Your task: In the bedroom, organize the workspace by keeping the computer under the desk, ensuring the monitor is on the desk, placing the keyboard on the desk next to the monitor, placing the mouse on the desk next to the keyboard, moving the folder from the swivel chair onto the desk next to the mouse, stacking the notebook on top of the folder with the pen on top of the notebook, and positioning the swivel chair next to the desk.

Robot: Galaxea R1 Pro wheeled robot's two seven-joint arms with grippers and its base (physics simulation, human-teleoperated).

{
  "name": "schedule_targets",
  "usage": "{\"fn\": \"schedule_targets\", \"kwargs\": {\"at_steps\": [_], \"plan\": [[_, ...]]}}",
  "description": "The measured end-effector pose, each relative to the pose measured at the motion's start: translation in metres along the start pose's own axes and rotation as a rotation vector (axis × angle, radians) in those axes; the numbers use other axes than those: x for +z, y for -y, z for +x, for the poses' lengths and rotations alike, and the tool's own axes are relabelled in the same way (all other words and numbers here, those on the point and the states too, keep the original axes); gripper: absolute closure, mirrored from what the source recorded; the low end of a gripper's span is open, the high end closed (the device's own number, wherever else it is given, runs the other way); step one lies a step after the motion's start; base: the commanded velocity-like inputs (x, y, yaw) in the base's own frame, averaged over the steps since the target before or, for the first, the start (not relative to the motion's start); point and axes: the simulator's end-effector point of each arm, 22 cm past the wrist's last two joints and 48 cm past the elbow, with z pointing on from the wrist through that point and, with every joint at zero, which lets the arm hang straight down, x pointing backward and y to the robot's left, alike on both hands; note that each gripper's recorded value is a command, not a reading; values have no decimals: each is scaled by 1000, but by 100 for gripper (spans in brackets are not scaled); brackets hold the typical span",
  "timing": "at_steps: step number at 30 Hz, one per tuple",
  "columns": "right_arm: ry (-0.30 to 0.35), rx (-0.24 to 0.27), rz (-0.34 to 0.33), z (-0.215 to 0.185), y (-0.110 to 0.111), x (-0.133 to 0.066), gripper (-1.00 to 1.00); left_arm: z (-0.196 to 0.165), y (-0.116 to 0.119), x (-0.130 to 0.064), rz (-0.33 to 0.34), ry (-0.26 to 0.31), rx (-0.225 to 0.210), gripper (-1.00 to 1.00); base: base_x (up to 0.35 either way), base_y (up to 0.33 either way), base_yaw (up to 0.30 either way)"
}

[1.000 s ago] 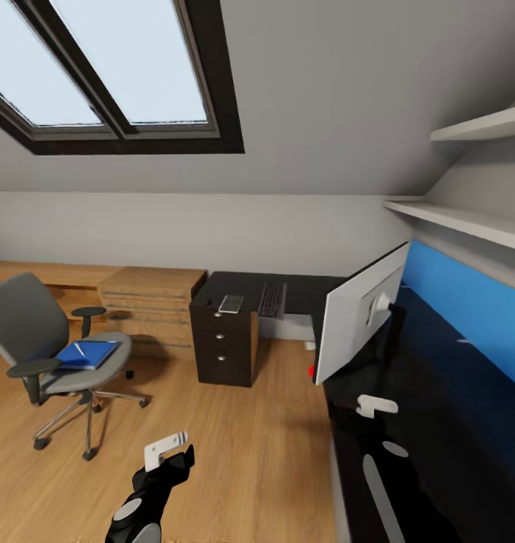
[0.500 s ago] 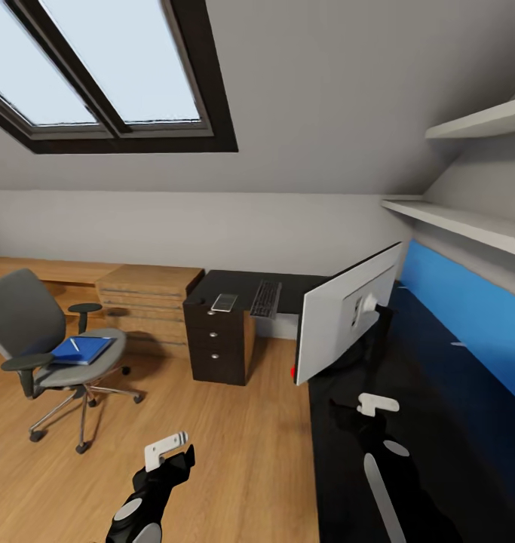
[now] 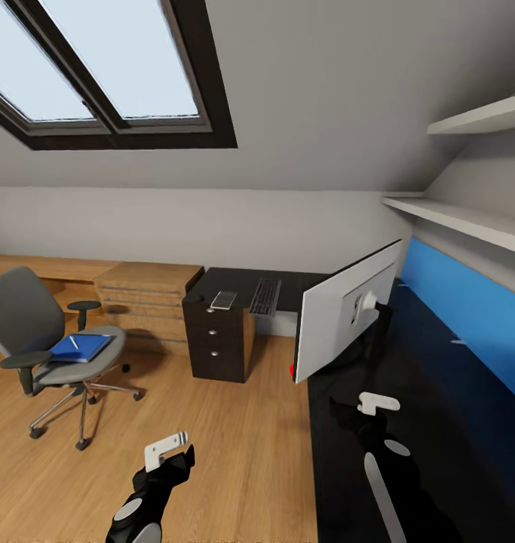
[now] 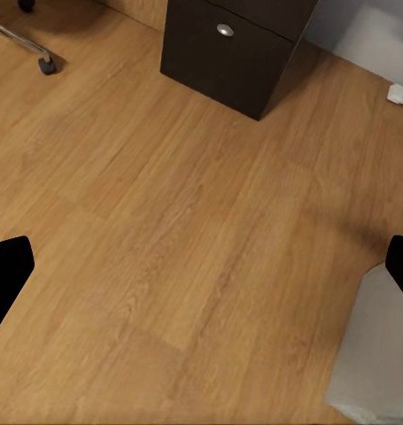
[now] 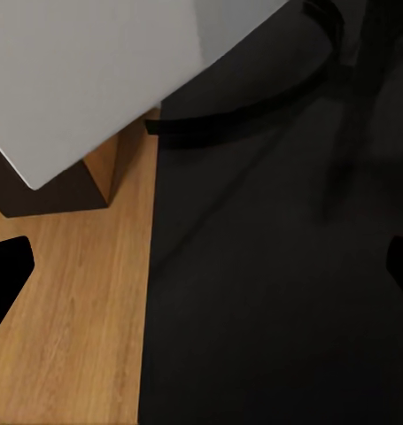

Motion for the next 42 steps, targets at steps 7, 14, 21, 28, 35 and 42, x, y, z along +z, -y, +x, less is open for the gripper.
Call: {"fn": "schedule_targets", "kwargs": {"at_steps": [7,14,21,28,35,42], "plan": [[-8,0,3,4,1,2,-100,4,-2,2,-4,-9,1,-100,0,0,0],[-18,-1,6,9,2,5,-100,8,-3,4,-7,-20,3,-100,0,0,0],[-22,-1,7,11,3,6,-100,10,-3,5,-7,-25,3,-100,0,0,0],[-23,-2,8,11,3,6,-100,11,-3,5,-8,-25,3,-100,0,0,0],[-21,-3,8,10,4,5,-100,10,-3,5,-8,-23,3,-100,0,0,-88],[-15,-2,7,7,4,4,-100,7,-2,3,-6,-16,2,-100,0,-4,-208]]}}
